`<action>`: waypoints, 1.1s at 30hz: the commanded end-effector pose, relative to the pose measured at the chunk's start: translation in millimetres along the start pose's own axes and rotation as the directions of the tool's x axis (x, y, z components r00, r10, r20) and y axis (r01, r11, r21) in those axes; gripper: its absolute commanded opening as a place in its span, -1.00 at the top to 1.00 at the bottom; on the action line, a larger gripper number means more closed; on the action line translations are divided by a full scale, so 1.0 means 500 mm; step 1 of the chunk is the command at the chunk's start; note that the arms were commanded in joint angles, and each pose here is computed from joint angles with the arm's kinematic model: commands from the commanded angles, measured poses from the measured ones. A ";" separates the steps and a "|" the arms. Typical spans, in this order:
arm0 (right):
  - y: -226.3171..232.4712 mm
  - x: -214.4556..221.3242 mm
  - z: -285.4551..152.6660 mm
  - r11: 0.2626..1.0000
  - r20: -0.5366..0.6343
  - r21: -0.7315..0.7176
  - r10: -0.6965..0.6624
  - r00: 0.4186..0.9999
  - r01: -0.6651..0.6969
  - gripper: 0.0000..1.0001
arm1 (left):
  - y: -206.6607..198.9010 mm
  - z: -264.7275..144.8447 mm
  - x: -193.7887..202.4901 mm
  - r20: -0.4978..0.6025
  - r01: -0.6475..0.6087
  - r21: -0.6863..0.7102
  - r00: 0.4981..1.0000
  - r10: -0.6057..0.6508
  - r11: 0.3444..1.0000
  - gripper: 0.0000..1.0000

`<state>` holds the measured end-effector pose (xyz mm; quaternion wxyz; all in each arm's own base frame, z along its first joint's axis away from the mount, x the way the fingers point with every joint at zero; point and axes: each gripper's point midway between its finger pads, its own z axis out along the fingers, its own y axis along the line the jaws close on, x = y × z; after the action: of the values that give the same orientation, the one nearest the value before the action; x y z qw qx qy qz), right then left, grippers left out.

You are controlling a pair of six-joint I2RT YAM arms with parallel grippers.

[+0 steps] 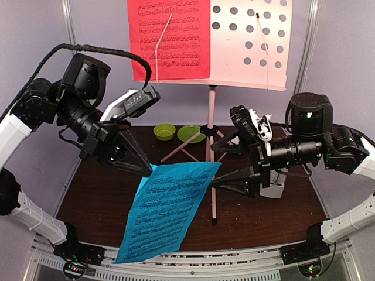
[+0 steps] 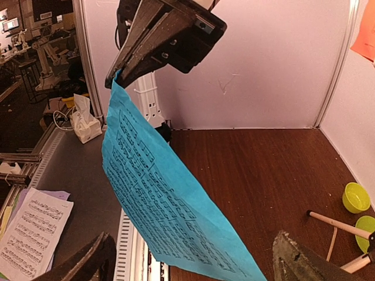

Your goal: Set up the instrument practice props

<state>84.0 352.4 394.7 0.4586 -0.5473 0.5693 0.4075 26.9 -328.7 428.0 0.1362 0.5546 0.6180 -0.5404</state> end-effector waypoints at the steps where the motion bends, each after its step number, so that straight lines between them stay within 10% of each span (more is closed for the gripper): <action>1: 0.026 -0.034 0.016 0.997 0.027 -0.068 -0.045 0.999 0.046 -0.86 | -0.033 -0.003 -0.017 0.022 -0.027 0.054 0.999 0.025 0.998 1.00; 19: 0.087 -0.048 0.093 0.974 -0.034 -0.196 -0.121 0.992 0.112 -0.74 | -0.049 0.011 -0.016 0.019 -0.036 0.104 0.999 0.034 0.994 1.00; 33: 0.119 -0.054 0.118 0.957 -0.061 -0.253 -0.165 0.984 0.145 -0.04 | -0.038 0.022 -0.008 0.010 -0.037 0.109 0.999 0.036 0.993 1.00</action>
<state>35.5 419.2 397.4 0.3954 -0.6516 0.4990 0.4124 9.8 -331.0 432.4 0.1114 0.5629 0.5965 -0.5612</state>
